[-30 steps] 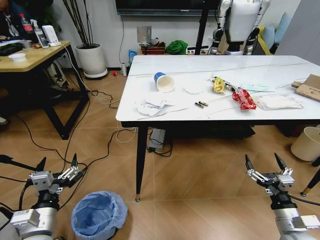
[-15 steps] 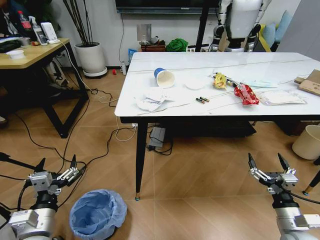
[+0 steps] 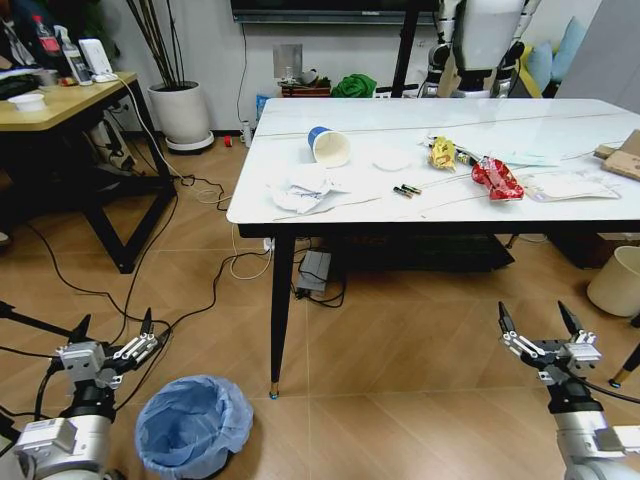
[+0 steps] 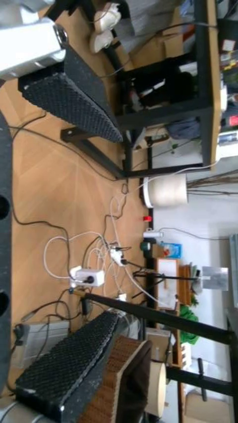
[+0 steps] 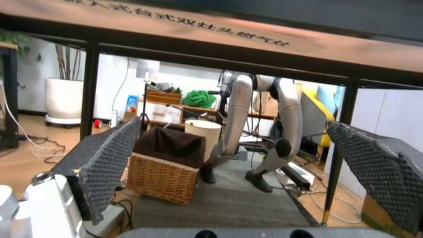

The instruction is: Pick up the trash bin and place the trash from the table into it.

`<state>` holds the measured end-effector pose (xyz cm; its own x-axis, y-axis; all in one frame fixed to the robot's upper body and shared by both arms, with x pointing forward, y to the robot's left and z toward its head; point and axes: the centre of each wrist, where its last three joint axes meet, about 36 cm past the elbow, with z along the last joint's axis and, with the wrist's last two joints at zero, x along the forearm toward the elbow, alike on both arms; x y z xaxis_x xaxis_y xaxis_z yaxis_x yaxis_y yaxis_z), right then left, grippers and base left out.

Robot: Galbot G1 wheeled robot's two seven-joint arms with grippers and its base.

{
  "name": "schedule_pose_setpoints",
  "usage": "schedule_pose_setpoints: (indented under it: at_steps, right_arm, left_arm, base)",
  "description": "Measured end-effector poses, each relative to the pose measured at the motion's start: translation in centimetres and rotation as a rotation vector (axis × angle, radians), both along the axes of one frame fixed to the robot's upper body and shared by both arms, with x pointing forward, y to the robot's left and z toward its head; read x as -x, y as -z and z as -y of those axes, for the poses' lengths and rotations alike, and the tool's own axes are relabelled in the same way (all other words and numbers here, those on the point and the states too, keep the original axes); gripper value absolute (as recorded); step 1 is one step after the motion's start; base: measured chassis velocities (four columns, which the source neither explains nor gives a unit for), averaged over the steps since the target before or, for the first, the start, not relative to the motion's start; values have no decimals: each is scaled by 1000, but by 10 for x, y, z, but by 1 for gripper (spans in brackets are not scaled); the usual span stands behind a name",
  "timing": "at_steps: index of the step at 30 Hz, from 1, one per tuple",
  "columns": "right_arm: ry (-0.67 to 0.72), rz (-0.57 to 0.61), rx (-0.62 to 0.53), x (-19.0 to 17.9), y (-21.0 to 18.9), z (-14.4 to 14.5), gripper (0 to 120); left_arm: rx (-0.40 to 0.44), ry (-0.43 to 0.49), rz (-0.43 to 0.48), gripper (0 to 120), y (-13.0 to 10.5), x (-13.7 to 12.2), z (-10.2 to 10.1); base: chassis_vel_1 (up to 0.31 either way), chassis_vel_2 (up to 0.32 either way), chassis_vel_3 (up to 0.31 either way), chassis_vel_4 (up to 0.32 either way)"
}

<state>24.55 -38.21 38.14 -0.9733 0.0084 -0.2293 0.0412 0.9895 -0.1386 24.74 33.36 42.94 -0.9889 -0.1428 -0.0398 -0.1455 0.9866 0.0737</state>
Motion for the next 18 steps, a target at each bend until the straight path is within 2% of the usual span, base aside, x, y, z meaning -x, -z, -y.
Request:
schedule_pose_setpoints:
  at_steps: [18]
  right_arm:
    - [13, -7, 16, 5, 1, -4, 100]
  left_arm:
    - [-1, 9, -27, 100, 3, 5, -3]
  base:
    - [0, 0, 0, 0]
